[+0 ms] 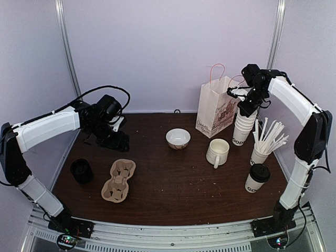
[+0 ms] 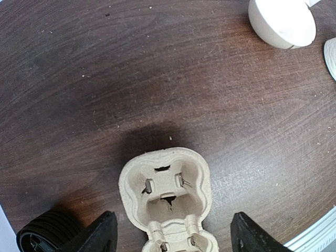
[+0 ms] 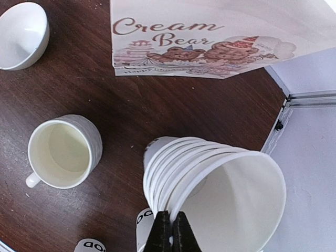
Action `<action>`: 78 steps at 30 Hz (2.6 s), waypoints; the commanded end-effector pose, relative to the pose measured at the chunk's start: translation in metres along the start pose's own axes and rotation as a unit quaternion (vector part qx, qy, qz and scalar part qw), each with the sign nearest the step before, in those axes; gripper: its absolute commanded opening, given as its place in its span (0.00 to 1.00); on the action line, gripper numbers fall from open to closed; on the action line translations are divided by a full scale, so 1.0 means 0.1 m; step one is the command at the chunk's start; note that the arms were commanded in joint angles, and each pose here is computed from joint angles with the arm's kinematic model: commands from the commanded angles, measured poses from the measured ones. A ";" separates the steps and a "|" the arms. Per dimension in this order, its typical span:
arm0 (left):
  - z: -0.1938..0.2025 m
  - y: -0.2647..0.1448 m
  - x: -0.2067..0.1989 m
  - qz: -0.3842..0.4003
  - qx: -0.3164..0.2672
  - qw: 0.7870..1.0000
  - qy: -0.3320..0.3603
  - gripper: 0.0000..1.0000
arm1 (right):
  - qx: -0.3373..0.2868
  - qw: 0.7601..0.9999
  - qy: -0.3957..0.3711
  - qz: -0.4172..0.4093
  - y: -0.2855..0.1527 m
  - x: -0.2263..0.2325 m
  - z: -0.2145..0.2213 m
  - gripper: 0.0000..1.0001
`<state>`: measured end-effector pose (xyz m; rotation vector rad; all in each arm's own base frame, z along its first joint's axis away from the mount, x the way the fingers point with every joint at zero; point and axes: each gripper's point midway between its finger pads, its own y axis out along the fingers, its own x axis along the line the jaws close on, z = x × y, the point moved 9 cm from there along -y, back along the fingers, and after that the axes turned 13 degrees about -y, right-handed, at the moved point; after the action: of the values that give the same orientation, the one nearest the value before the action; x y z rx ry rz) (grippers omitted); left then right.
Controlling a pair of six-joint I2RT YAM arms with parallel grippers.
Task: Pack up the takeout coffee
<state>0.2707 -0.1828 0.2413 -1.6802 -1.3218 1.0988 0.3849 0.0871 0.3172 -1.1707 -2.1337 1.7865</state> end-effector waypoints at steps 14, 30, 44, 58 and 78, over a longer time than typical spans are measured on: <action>-0.08 -0.04 -0.03 0.016 -0.018 1.000 0.002 0.77 | -0.020 0.997 0.066 -0.027 -0.14 -0.34 0.14 0.00; -0.17 -0.24 -0.02 -0.011 -0.036 0.999 0.015 0.78 | -0.099 0.994 0.001 0.047 -1.02 -0.17 0.03 0.00; 0.22 -0.60 0.45 -0.165 -0.003 0.986 -0.038 0.72 | -0.194 0.924 -0.307 -0.124 -1.17 1.54 -0.30 0.00; 0.53 -0.55 0.89 -0.222 0.032 0.971 -0.086 0.71 | -0.190 0.836 -0.470 -0.211 -0.77 3.11 -0.62 0.00; 0.60 -0.44 1.08 -0.245 0.036 0.963 -0.109 0.81 | -0.158 0.847 -0.463 -0.209 -0.23 3.55 -0.70 0.19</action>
<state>0.2097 -0.0691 0.2369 -1.1001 -1.6595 1.0365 0.1697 0.3604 0.2220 0.2875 -2.9203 2.0637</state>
